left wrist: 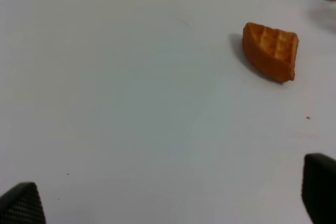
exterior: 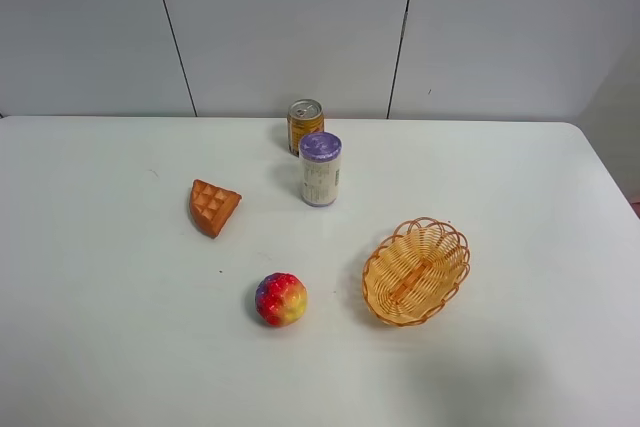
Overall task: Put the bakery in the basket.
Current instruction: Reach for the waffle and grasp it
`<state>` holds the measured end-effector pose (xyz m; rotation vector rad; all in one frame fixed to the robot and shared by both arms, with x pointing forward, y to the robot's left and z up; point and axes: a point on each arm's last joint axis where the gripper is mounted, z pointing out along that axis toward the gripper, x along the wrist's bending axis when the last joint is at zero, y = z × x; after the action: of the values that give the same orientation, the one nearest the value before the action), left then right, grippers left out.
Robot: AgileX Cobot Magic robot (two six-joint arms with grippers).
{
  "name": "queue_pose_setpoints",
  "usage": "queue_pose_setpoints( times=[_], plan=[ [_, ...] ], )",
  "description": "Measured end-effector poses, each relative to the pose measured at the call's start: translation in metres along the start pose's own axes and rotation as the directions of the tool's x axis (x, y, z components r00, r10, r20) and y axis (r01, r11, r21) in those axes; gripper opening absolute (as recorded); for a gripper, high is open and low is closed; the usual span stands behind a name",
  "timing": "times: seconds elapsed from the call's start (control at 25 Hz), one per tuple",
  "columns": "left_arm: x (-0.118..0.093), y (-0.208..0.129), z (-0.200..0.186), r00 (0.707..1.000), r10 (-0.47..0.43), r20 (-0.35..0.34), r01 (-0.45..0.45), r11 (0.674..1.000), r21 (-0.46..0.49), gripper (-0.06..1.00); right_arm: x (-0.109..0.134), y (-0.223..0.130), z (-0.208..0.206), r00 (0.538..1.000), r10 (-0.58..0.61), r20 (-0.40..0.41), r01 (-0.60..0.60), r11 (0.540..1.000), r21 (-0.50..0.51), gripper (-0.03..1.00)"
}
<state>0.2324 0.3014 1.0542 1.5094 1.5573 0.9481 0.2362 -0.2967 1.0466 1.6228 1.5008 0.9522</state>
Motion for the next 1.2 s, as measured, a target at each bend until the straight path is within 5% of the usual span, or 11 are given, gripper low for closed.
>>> queue_pose_setpoints(
  times=[0.84, 1.2],
  plan=[
    [0.0, 0.001, -0.001, 1.0, 0.0, 0.0, 0.0, 1.0, -0.006, 0.99, 0.0, 0.0, 0.0, 1.0, 0.0, 0.0, 0.0, 1.0, 0.0, 0.99],
    [-0.005, 0.073, 0.031, 0.998, -0.049, 0.047, 0.055, 0.989, -0.134, 0.99, 0.0, 0.0, 0.0, 1.0, 0.0, 0.0, 0.0, 1.0, 0.0, 0.99]
  ],
)
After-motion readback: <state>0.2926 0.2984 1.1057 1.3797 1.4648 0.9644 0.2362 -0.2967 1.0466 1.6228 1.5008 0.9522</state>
